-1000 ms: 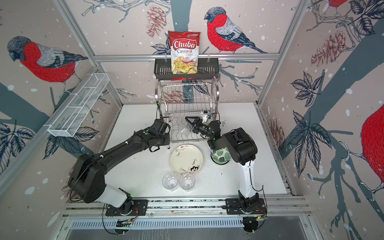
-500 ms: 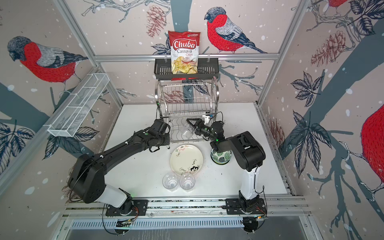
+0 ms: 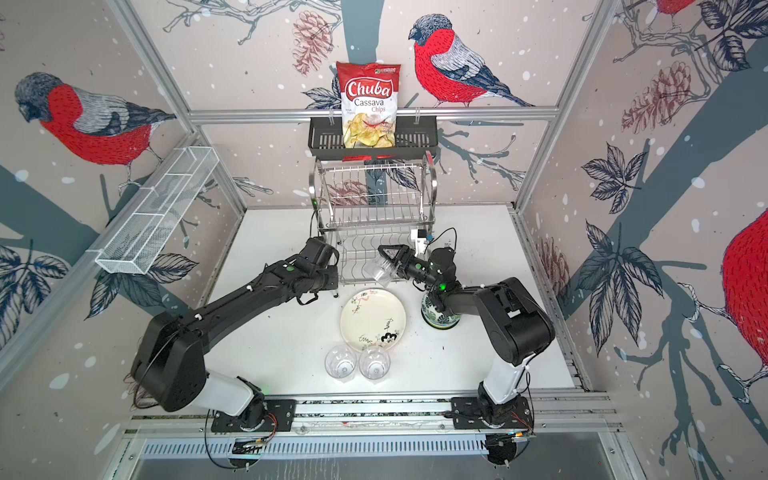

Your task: Unload the mixed dishes from the dish rack

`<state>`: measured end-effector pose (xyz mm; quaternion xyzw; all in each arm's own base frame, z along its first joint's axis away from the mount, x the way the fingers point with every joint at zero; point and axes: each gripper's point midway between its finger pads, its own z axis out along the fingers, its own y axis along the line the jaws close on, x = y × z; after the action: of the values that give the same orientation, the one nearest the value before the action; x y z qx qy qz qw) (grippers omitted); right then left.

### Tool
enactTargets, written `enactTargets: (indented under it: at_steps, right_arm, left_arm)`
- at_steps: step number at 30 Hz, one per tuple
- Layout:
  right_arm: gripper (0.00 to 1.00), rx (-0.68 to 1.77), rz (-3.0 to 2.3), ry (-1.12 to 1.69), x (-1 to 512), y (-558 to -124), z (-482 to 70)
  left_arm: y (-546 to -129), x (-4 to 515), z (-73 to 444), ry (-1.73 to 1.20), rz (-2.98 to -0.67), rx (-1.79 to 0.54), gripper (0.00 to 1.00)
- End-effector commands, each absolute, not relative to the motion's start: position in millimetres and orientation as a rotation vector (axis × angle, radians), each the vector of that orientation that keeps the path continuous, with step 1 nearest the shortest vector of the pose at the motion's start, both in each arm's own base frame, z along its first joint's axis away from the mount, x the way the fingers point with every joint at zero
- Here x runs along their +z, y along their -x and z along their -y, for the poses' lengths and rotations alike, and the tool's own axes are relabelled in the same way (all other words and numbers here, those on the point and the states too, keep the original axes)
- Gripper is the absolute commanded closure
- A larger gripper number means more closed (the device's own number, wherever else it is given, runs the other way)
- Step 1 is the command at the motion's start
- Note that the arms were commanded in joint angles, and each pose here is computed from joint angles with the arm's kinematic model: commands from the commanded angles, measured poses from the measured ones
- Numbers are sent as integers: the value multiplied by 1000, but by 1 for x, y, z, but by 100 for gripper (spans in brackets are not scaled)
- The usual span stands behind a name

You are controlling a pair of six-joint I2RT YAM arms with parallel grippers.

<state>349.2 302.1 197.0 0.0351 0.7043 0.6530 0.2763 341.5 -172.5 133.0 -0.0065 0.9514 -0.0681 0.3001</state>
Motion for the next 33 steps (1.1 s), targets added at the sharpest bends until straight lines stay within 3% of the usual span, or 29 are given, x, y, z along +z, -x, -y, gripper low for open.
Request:
enactTargets:
  at_steps: [1, 9, 25, 33]
  right_arm:
    - [87, 1726, -1859, -61, 205, -342, -299]
    - [87, 1636, -1893, -64, 205, -320, -284]
    - [88, 1566, -1916, -119, 204, -288, -260]
    - [88, 1529, -1898, -117, 213, -275, -260]
  left_arm:
    - [-353, 150, 174, 32, -2450, -191, 100]
    - [-350, 150, 175, 34, -2458, -206, 100]
    - [-320, 191, 169, 28, -2384, -348, 69]
    - [-308, 204, 170, 24, -2358, -410, 67]
